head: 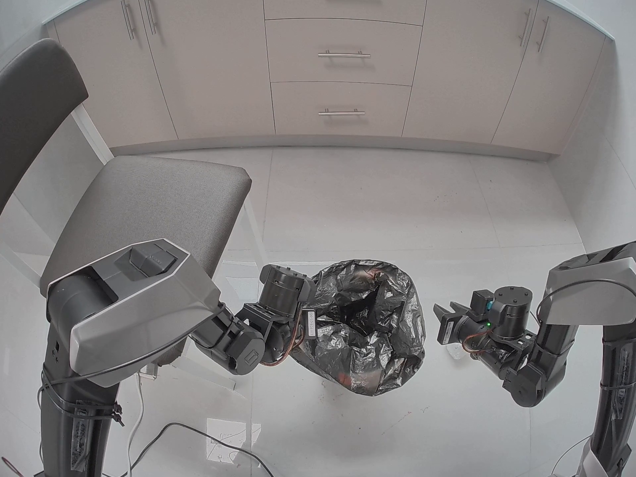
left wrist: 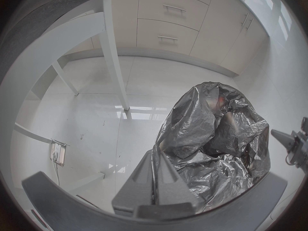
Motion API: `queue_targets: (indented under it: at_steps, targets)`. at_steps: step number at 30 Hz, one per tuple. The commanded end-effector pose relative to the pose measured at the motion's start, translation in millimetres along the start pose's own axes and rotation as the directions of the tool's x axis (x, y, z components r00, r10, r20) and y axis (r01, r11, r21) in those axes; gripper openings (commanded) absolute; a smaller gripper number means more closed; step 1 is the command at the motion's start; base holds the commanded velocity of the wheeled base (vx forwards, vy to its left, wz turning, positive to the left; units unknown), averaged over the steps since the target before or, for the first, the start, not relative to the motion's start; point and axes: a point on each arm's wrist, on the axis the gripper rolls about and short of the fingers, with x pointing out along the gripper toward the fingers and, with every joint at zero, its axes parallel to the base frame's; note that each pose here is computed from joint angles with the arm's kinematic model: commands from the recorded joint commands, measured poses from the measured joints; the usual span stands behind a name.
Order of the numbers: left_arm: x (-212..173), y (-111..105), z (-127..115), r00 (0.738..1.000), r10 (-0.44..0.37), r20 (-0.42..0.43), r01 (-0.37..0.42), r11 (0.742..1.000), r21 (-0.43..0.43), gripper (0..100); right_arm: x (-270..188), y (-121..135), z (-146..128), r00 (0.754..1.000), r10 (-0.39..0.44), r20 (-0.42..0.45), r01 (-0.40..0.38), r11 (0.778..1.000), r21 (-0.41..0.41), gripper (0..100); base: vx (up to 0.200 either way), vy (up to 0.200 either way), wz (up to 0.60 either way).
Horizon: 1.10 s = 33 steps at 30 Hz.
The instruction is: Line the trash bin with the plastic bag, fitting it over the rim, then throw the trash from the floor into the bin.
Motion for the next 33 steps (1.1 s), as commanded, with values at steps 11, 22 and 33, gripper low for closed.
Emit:
queue_targets:
  at_steps: [11, 22, 33]
  targets:
    - [-1.3, -2.2, 0.1, 1.0, -0.005, 0.003, 0.005, 1.0, 0.0, 0, 8.5, 2.0, 7.2, 0.997, 0.019, -0.078, -0.02, 1.0, -0.008, 100, 0.0, 0.0, 0.0]
    - [2.2, -2.5, -2.2, 1.0, -0.01, 0.013, 0.01, 1.0, -0.002, 0, 32.6, 11.7, 2.0, 0.989, 0.025, -0.145, -0.029, 0.999, -0.025, 100, 0.0, 0.0, 0.0]
    - [2.0, -1.8, -3.7, 1.0, -0.008, 0.009, 0.008, 1.0, -0.001, 0, 41.3, 8.7, -13.8, 0.98, -0.001, -0.201, -0.006, 0.999, -0.034, 100, 0.0, 0.0, 0.0]
